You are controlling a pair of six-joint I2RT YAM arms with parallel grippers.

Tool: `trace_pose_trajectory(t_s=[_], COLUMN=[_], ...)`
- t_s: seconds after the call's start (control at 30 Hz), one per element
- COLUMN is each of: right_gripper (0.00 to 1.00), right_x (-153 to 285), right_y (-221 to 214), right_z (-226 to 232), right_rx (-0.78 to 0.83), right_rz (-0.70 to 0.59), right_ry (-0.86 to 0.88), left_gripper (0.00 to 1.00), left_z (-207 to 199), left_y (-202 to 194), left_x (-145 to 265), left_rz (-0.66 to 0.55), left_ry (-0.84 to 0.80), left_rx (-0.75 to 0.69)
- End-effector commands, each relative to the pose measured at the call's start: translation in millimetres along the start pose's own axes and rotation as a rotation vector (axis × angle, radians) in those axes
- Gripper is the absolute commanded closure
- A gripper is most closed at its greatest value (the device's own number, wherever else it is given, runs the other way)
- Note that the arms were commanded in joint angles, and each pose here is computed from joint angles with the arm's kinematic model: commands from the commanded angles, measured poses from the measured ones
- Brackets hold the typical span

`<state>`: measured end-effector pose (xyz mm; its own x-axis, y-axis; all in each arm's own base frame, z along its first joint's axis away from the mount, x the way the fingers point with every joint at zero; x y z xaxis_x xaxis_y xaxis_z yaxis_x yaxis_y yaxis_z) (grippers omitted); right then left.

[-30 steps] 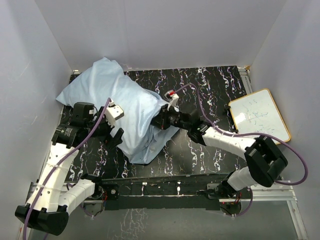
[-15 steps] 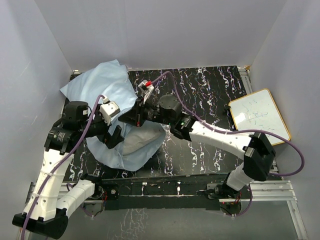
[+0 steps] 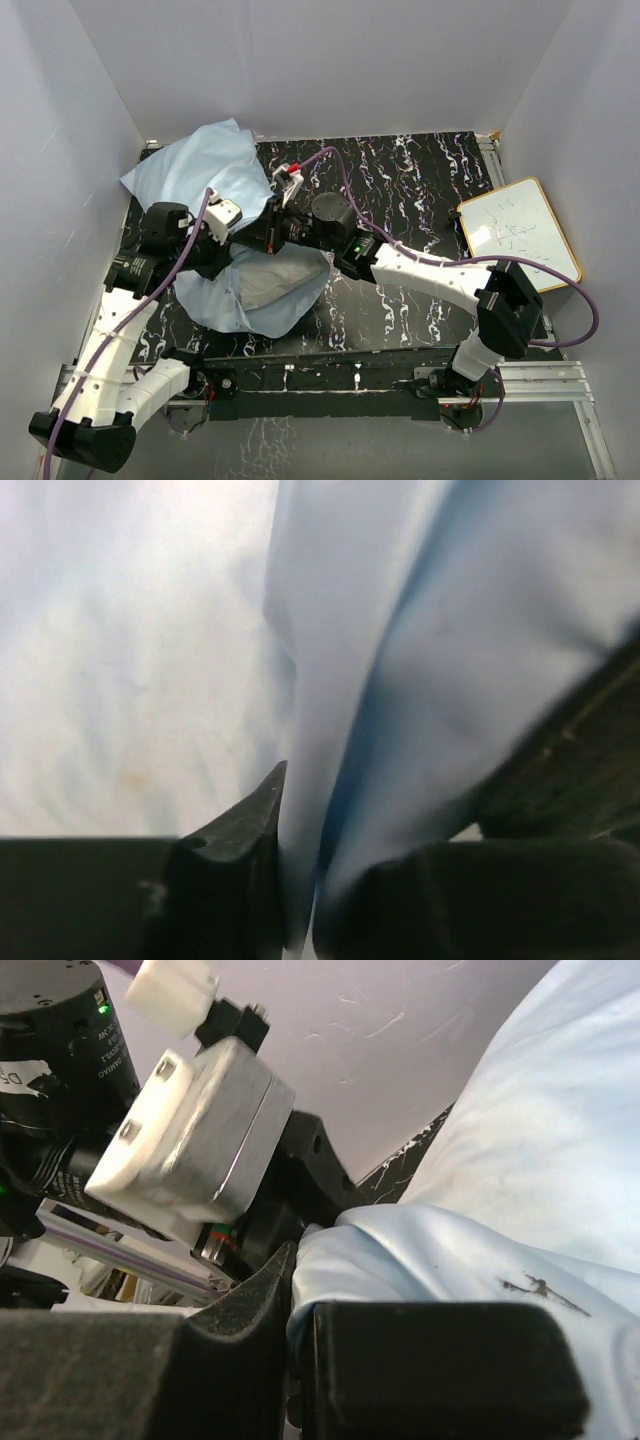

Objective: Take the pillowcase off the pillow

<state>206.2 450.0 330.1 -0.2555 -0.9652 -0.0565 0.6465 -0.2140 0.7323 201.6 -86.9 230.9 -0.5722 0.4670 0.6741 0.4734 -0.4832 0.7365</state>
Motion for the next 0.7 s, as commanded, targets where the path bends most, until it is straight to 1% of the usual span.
trace_pose_trajectory(t_s=[0.0,0.03,0.07,0.1,0.13,0.17,0.2,0.27,0.4,0.47,0.6,0.67], right_gripper=[0.92,0.92,0.89,0.83,0.72,0.62,0.56,0.48,0.43,0.42,0.39,0.36], right_x=[21,29,35,44,53,62,70,84,102,104,94,85], right_y=[49,50,47,40,36,31,25,6,-31,-46,-69,-67], right_z=[55,54,46,36,28,19,12,-7,-30,-31,-19,-21], right_rx=[0.054,0.068,0.077,0.084,0.089,0.104,0.127,0.180,0.292,0.364,0.539,0.617], right_rz=[-0.147,-0.154,-0.152,-0.143,-0.139,-0.130,-0.117,-0.059,0.054,0.094,0.130,0.126], right_ry=[0.129,0.107,0.073,0.037,0.009,-0.017,-0.041,-0.114,-0.144,-0.129,-0.098,-0.129], left_gripper=[0.97,1.00,1.00,1.00,1.00,1.00,1.00,1.00,1.00,1.00,1.00,1.00], left_z=[23,27,30,34,36,37,38,37,30,27,24,23], left_y=[7,10,14,18,21,24,26,30,34,38,51,58], left_x=[2,5,8,12,16,20,23,29,33,33,34,36], left_rz=[0.022,0.023,0.021,0.016,0.013,0.010,0.011,0.017,0.028,0.025,0.015,0.010], left_ry=[0.125,0.144,0.162,0.183,0.196,0.203,0.207,0.196,0.151,0.126,0.085,0.069], left_rx=[-0.007,-0.017,-0.028,-0.037,-0.047,-0.057,-0.066,-0.076,-0.077,-0.069,-0.055,-0.055])
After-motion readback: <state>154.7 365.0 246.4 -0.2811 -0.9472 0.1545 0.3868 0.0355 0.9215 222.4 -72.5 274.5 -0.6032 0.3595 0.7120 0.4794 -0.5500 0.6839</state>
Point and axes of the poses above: each gripper's point midway between its finger pads, its own x axis back along the fingers, its own z axis along the line the jaws close on, y = z × x, the point moved 2 cm from there along x, back along the fingers, and after that the axes turned 2 degrees about -x, right-handed, at the moved point
